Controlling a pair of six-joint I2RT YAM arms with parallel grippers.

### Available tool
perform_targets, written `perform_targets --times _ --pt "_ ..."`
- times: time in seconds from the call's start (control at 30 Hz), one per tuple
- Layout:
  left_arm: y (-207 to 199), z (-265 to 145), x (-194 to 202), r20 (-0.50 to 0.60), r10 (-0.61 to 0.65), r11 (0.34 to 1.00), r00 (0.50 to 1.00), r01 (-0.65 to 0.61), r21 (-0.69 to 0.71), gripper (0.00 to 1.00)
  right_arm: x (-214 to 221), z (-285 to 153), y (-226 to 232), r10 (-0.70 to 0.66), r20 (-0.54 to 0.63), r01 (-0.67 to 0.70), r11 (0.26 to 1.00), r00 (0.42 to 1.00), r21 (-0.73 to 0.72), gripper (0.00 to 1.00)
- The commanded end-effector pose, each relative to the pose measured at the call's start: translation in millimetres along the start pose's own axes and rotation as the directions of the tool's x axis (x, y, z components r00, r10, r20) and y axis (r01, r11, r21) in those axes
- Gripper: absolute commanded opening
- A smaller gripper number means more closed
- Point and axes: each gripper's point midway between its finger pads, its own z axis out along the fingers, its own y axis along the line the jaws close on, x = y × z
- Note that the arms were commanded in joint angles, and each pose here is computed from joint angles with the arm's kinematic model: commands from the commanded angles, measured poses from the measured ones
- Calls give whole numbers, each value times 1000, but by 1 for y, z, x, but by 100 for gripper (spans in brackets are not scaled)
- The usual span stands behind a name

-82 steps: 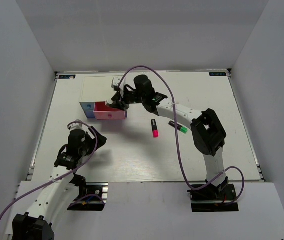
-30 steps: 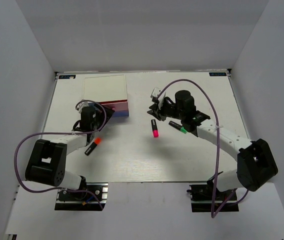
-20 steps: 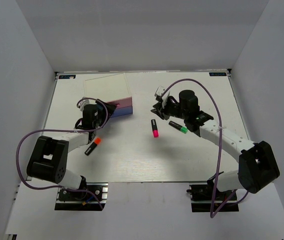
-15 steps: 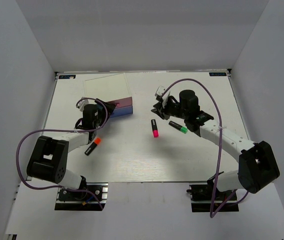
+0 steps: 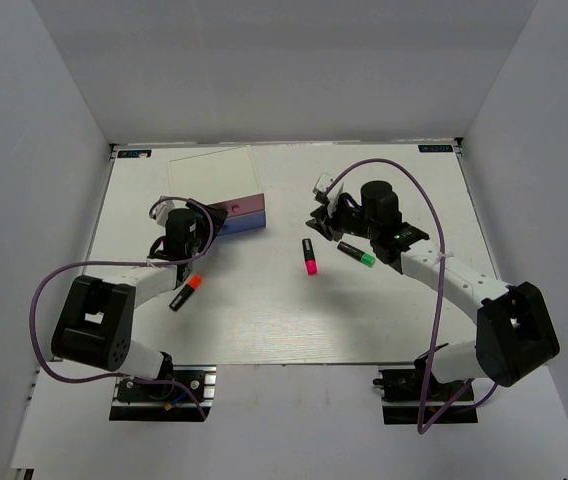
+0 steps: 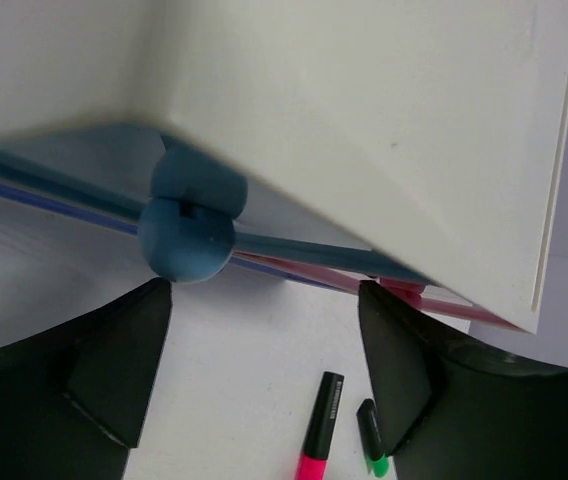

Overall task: Sort the stationery into containers
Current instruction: Close the drawer, then open the drawer

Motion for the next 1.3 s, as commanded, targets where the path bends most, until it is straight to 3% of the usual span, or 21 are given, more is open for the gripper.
perform_targets --times 0.0,0.17,0.33,0.4,0.53,0.63,0.87,1.1,1.27 --pt "-7 -6 -6 21 26 999 999 -27 37 83 -12 -8 -3 -18 41 18 1000 999 11 34" --pt "-13 -1 4 -29 170 982 985 -167 93 57 -10 -8 -3 -20 38 19 1000 999 10 34" --pt "-5 1 17 -89 261 962 961 -252 102 48 -6 -9 -2 -14 32 13 1000 999 14 34" --pt "2 2 22 -113 282 958 953 -272 95 38 -5 -10 -3 -12 32 11 1000 999 15 34" --pt "10 9 33 -155 320 947 935 -311 78 30 -1 -10 -4 -8 27 7 1000 1000 19 34" --pt "10 14 33 -141 337 941 931 -333 57 30 0 -11 -5 -7 24 7 1000 1000 23 34" --pt "11 20 30 -91 360 933 929 -360 14 41 4 -13 -8 -7 18 7 1000 1000 30 34" --pt "11 12 13 64 346 938 936 -345 -35 51 7 -15 -11 0 12 0 999 1000 38 34" --pt "19 6 0 105 354 933 929 -344 -105 57 11 -14 -11 7 8 -7 999 1000 33 34"
